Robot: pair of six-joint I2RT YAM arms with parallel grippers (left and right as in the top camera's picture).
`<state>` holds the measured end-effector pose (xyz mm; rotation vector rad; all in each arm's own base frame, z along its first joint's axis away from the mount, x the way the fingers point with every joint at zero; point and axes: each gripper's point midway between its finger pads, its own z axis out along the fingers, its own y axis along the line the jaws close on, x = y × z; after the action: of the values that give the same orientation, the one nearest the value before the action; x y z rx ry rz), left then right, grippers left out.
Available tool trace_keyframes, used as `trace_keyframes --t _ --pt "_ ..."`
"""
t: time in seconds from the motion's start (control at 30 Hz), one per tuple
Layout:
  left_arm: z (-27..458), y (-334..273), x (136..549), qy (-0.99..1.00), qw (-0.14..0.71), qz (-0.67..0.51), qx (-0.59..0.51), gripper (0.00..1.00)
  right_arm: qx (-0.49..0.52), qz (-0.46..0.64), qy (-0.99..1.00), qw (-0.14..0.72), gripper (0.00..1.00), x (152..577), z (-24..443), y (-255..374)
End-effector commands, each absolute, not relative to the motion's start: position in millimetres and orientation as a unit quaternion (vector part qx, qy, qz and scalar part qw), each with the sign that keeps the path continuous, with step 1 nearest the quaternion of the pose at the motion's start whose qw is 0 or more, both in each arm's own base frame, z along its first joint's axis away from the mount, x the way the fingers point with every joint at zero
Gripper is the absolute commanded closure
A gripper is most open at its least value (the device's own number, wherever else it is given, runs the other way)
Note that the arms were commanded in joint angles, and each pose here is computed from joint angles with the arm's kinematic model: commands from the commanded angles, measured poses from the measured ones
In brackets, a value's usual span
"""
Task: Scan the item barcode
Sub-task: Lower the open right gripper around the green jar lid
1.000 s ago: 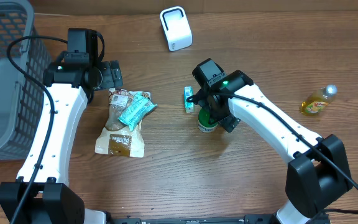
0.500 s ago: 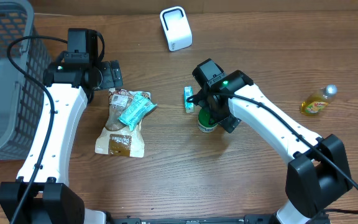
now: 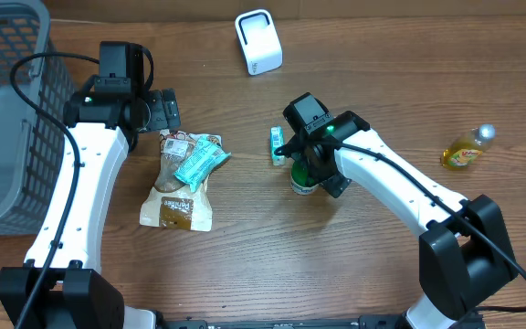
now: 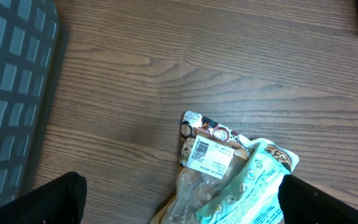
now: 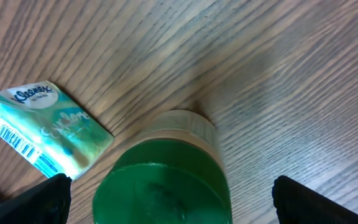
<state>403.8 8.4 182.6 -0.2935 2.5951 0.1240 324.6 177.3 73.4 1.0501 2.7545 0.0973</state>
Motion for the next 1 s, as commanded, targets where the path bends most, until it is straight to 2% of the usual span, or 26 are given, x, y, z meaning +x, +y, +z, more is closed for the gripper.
trace_keyframes --t 0.0,0.4,0.67,0.73,0.8,0.97 --pt "188.9 12.6 405.0 0.956 0.269 0.053 -0.107 0.00 0.355 0.032 0.929 0.096 0.00 324.2 71.5 177.9" --pt "188.9 12.6 405.0 0.956 0.269 0.053 -0.107 0.00 0.353 0.028 0.931 0.094 0.19 322.4 71.2 176.6" --pt "188.8 12.6 404.9 0.956 0.269 0.053 -0.107 0.01 0.351 0.000 0.932 0.094 0.21 316.5 70.5 166.1" --pt "188.9 12.6 405.0 0.956 0.269 0.053 -0.107 0.00 0.350 -0.017 0.931 0.098 0.27 314.3 70.7 159.0" --pt "188.9 12.6 405.0 0.956 0.269 0.053 -0.107 0.01 0.322 -0.022 0.942 0.097 0.32 313.6 70.6 158.4" --pt "188.9 12.6 405.0 0.956 0.269 0.053 -0.107 0.00 0.258 -0.025 0.961 0.099 0.34 315.8 70.9 159.6"
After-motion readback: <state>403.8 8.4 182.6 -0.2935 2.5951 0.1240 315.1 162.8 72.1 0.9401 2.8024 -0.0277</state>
